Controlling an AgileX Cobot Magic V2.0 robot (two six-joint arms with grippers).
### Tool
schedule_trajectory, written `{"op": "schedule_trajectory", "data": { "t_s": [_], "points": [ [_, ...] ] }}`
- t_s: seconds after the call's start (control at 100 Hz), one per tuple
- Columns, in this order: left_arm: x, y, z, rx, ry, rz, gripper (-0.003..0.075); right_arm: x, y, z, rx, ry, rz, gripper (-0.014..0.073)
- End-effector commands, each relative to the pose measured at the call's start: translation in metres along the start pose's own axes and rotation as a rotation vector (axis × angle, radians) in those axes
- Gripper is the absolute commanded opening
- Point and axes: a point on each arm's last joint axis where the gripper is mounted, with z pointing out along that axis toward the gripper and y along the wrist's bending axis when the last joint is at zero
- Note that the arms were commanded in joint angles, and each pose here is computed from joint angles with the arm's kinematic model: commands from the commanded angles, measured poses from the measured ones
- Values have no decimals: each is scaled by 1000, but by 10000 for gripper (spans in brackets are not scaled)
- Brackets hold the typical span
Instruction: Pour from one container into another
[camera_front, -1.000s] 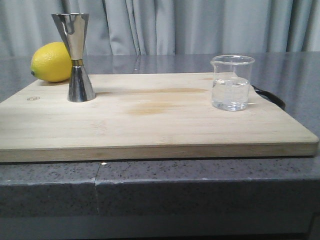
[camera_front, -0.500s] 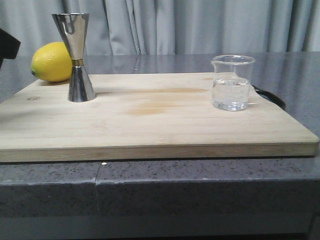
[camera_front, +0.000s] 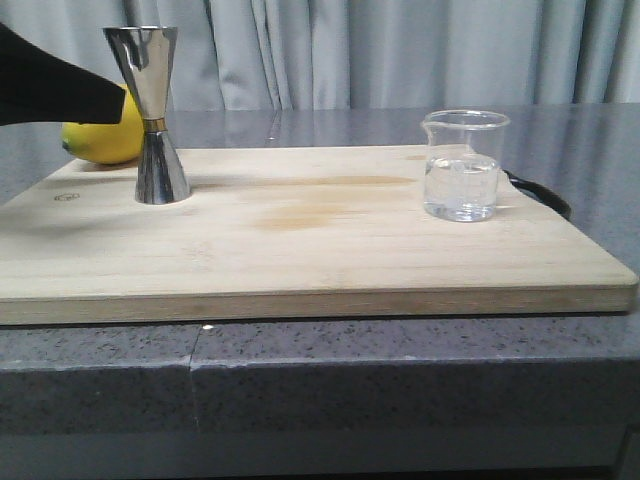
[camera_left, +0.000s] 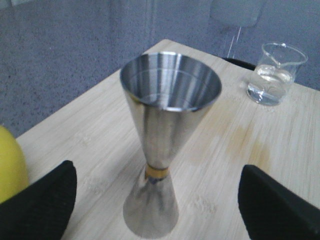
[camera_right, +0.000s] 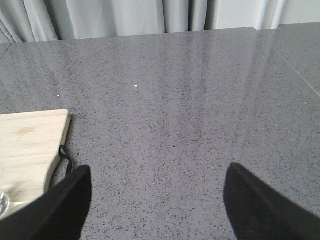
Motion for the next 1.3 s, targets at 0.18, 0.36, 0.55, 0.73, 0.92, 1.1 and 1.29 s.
{"op": "schedule_trajectory", "data": {
  "t_s": [0.18,0.36,0.55,0.73,0.92,1.1,1.29],
  "points": [
    [-17,0,24,10,-190,59,606,-17,0,-3,0,-102,-9,499],
    [-11,3,34,34,-178,42,604,-17,0,-3,0,-102,-9,499],
    [-13,0,34,63,-199,46,526,-17,0,-3,0,-102,-9,499],
    [-14,-1,34,74,-207,47,375,-17,0,-3,0,-102,-9,499],
    [-21,-4,33,117,-248,63,256,-17,0,-3,0,-102,-9,499],
    [-26,-5,32,141,-274,78,204,-17,0,-3,0,-102,-9,499],
    [-27,-5,32,145,-277,76,185,-17,0,-3,0,-102,-9,499]
  ]
}}
